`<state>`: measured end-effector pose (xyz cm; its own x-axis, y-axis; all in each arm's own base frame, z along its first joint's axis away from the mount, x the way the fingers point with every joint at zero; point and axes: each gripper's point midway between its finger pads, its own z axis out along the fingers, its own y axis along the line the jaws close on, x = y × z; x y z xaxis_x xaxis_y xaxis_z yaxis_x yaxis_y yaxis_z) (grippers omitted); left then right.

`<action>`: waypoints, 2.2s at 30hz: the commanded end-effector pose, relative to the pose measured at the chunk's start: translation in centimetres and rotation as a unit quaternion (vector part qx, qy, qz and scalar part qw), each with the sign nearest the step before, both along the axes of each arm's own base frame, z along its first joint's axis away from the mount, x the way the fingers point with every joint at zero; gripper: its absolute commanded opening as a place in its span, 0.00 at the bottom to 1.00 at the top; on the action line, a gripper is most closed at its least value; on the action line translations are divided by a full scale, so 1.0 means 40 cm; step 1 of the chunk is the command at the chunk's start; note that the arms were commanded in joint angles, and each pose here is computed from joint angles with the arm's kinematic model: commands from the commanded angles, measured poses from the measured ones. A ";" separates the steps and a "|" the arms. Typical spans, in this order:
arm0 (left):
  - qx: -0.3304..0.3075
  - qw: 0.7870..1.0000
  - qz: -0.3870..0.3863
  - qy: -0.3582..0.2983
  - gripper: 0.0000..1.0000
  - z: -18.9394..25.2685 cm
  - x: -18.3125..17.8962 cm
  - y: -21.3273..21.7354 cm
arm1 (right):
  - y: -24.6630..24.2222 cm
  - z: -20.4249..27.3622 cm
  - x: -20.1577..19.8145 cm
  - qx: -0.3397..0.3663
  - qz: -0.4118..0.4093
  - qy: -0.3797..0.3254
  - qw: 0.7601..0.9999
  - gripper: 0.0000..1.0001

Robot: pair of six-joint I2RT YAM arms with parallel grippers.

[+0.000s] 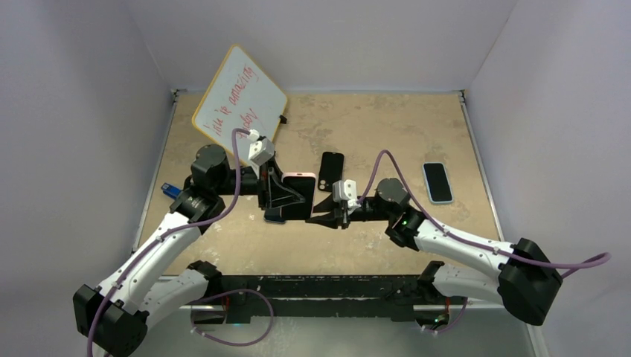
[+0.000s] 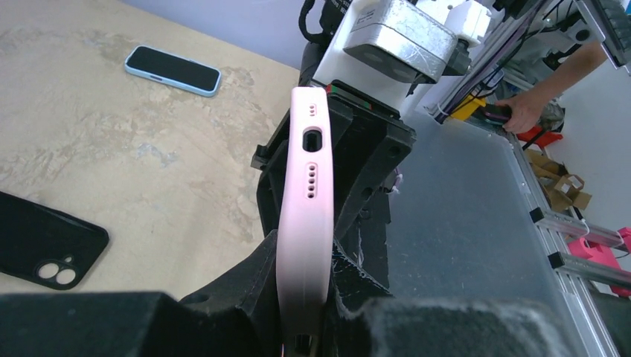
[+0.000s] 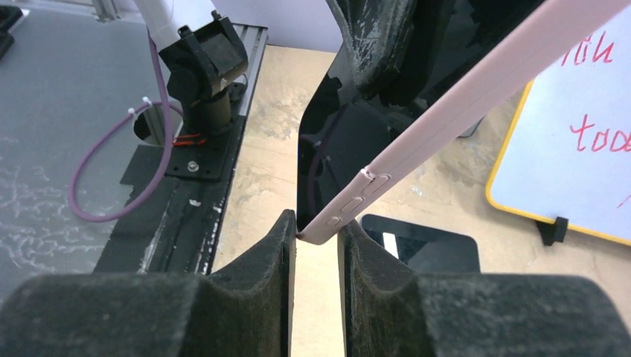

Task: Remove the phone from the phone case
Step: Remove the phone case from the phone.

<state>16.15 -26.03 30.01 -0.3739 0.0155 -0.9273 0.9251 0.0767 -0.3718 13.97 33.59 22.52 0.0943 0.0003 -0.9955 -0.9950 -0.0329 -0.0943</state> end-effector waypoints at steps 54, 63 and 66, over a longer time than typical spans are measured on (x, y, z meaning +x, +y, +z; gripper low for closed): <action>-0.031 0.998 -0.048 -0.025 0.00 0.051 -0.007 0.043 | 0.038 0.038 0.023 0.018 0.041 -0.122 0.992 0.44; -0.041 0.997 -0.059 -0.021 0.00 0.055 -0.019 0.043 | 0.050 0.060 0.020 0.036 0.052 -0.120 0.991 0.36; -0.045 0.997 -0.061 -0.020 0.00 0.056 -0.023 0.044 | 0.050 0.059 0.031 0.037 0.044 -0.118 0.991 0.29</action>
